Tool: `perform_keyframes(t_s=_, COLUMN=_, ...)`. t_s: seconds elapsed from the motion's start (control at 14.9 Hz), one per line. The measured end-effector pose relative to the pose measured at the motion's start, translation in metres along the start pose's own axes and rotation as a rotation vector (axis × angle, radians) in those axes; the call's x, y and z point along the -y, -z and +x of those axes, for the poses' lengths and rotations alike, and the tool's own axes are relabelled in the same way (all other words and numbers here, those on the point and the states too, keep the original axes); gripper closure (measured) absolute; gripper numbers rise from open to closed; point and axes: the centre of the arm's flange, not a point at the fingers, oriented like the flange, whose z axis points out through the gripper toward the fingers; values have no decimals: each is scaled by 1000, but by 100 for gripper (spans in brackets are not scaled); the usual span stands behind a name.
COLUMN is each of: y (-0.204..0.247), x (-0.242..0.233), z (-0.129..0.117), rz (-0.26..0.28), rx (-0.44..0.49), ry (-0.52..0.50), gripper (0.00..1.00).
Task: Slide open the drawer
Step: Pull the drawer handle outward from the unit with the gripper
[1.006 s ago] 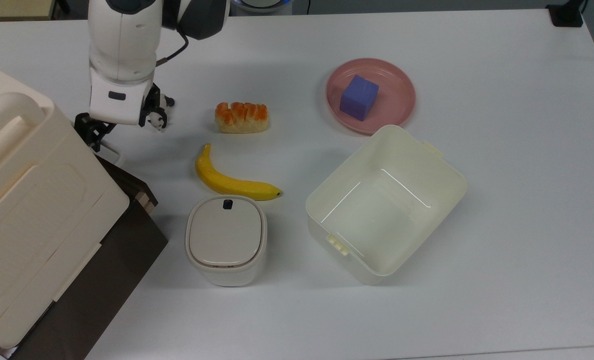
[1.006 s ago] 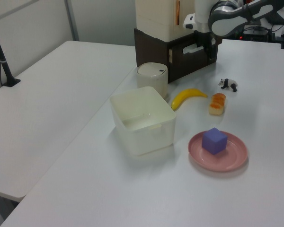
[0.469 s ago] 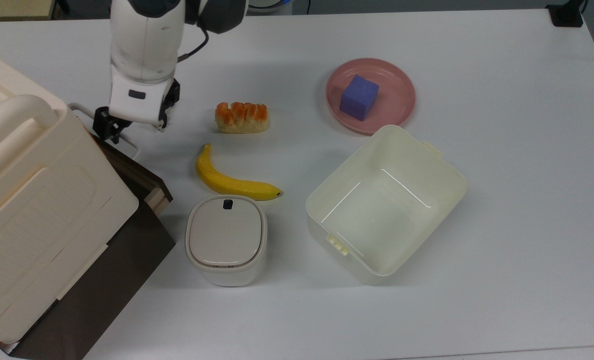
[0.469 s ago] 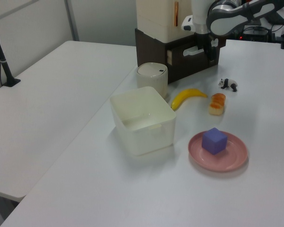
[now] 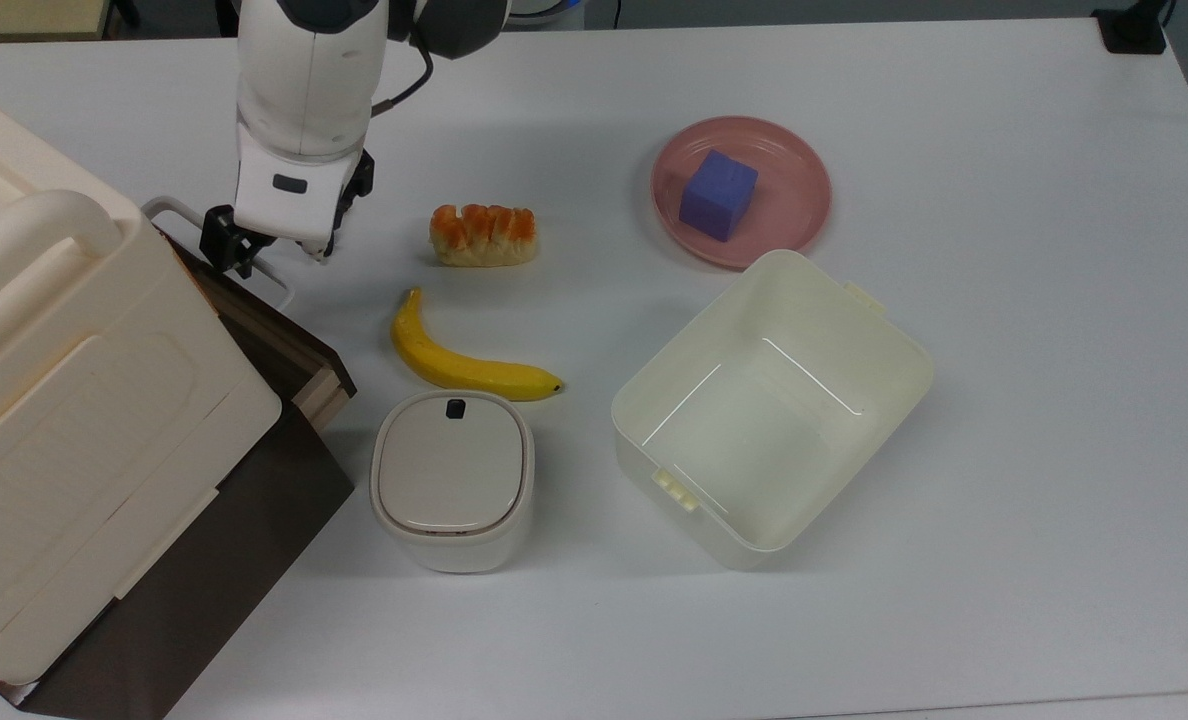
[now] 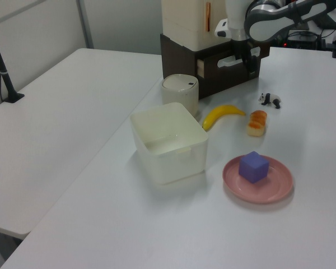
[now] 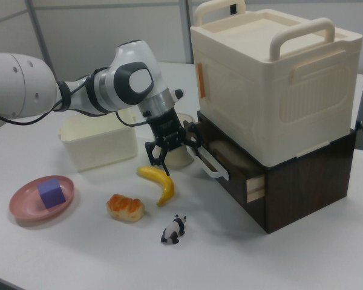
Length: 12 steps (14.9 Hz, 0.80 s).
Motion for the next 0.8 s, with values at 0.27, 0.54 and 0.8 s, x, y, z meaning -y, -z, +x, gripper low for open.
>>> perform_keyframes(t_s=0.27, y=0, x=1, z=0, rz=2, rx=2, ry=1, gripper=0)
perform_keyframes(t_s=0.54, y=1, x=2, z=0, rz=6, rx=7, ry=3, gripper=0)
perform_keyframes(t_s=0.8, y=3, x=7, z=1, rz=20, rx=21, ry=10, gripper=0)
